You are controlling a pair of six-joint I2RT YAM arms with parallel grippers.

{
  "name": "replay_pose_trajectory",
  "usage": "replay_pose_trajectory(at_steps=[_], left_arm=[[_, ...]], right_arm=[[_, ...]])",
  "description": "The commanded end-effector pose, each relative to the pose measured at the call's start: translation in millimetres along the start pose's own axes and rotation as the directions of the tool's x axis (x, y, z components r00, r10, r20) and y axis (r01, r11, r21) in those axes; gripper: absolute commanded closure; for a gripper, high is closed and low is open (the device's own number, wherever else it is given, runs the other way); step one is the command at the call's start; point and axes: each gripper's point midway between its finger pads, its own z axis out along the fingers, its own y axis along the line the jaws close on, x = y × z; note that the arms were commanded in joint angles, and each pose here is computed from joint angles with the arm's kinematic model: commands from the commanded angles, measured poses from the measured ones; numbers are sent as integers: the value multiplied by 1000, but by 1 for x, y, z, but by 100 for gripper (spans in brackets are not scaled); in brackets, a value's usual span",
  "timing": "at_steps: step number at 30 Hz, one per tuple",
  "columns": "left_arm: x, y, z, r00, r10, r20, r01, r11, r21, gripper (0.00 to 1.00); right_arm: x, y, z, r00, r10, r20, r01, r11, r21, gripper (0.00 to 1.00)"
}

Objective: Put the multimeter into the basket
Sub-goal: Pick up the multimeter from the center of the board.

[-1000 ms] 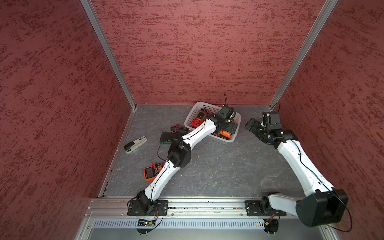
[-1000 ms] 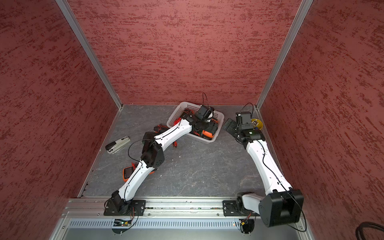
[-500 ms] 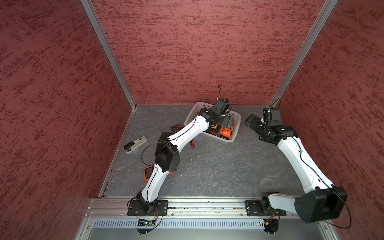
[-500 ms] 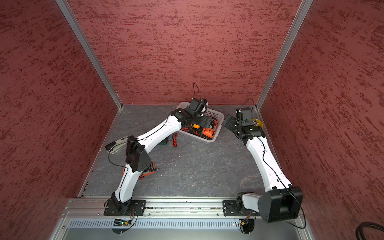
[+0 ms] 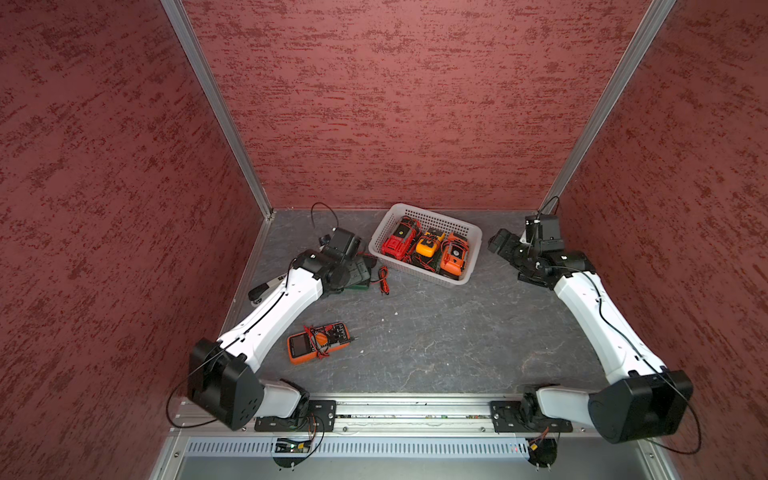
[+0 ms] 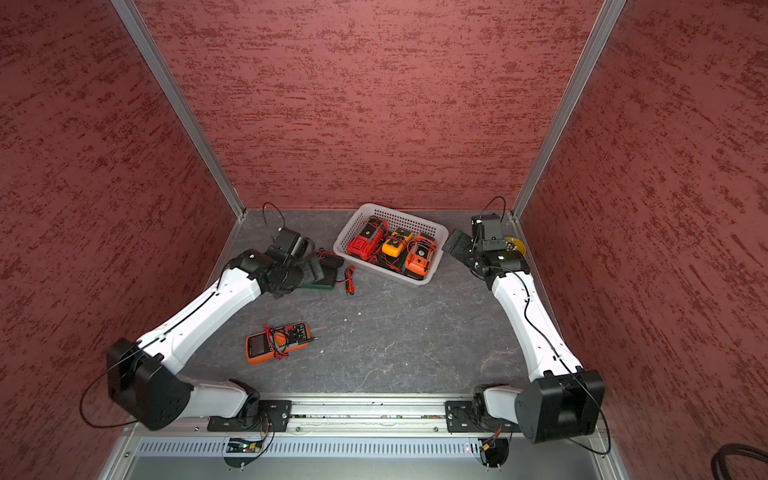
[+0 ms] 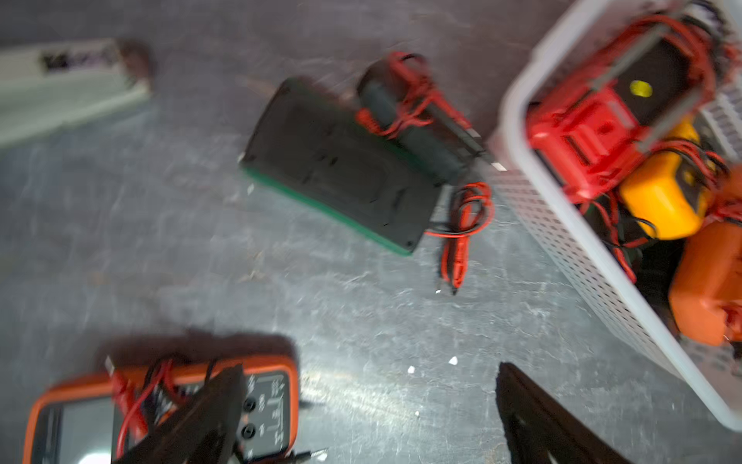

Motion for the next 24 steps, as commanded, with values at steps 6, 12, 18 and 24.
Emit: replay_pose_trajectory(at_steps=[6, 12, 18, 24], left_arm=[[58, 110, -3, 806, -591, 36, 586, 788, -192, 2], [94, 141, 16, 595, -804, -3, 784, 581, -216, 4], [101, 147, 35, 520, -854, -24, 835, 514, -197, 0], [72, 136, 56, 615, -787, -45, 780, 616, -110, 0]], right_arm=[[-4, 14, 3, 999, -39, -16, 38, 998, -55, 1], [-4, 17, 0, 999, -38, -15, 37, 997, -69, 1], [-2, 15, -1, 1000, -19, -9, 18, 997, -78, 1], [2, 17, 5, 1000, 1, -29, -4, 995, -96, 1]])
